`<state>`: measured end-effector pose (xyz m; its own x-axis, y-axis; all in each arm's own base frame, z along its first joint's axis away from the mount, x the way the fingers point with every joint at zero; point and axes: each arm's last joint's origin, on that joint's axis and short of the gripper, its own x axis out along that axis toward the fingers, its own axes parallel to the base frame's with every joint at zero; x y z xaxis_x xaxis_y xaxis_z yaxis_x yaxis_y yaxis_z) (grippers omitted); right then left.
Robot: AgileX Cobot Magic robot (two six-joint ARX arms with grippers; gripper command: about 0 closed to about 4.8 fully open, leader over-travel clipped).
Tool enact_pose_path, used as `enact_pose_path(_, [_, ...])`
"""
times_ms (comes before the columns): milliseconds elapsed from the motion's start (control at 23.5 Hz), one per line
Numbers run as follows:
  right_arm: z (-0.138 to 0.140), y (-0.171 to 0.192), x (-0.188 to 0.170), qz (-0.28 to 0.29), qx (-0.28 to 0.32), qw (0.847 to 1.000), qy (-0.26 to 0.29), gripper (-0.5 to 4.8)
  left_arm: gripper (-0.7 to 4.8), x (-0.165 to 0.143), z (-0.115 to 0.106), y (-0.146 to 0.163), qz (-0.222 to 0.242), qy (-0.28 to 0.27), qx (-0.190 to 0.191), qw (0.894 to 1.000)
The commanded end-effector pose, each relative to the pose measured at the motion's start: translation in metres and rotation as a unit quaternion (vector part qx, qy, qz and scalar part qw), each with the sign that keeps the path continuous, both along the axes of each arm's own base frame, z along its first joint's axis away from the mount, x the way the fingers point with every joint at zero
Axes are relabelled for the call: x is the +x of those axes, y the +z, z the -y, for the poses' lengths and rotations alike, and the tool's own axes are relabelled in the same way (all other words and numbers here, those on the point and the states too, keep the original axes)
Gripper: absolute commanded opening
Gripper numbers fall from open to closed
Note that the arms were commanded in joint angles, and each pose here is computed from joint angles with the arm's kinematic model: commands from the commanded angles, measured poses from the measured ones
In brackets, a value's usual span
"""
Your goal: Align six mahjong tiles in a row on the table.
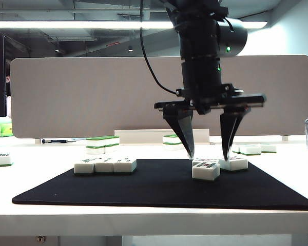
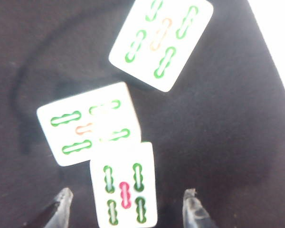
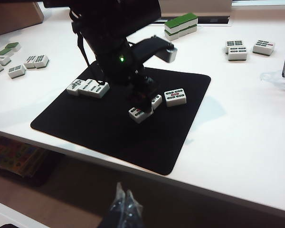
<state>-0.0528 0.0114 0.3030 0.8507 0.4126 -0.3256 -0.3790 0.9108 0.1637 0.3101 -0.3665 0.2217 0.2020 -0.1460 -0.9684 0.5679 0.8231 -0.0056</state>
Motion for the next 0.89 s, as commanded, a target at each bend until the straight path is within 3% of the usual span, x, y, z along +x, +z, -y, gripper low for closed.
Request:
enact_pose_path(43, [0.0, 0.001, -0.003, 0.014, -0.001, 1.0, 0.0, -0.01, 3.04, 0.0, 0.003, -0.007, 0.008, 0.001, 0.016, 1.0])
enact_pose_path(256, [0.0, 0.001, -0.003, 0.015, -0.001, 1.0, 0.0, -0.01, 2.58, 0.002, 0.005, -0.021, 0.003, 0.002, 0.03, 1.0])
enact_pose_path(298, [0.0, 0.001, -0.003, 0.015, -0.001, 1.0, 0.0, -0.01, 2.01, 0.002, 0.005, -0.022, 0.002, 0.002, 0.032, 0.999])
enact_pose_path(426, [0.0, 0.001, -0.003, 0.014, -0.001, 1.0, 0.0, -0.01, 1.22, 0.002, 0.005, -0.022, 0.002, 0.002, 0.031, 1.0])
enact_pose_path(639, [0.0, 0.001, -0.003, 0.015, -0.001, 1.0, 0.0, -0.01, 1.11, 0.003, -0.007, -0.022, -0.021, 0.011, 0.067, 0.997])
enact_pose_path(895, [0.0, 0.001, -0.003, 0.014, -0.001, 1.0, 0.0, -0.01, 1.11, 0.03, -0.039, -0.019, -0.037, 0.058, 0.078, 0.995])
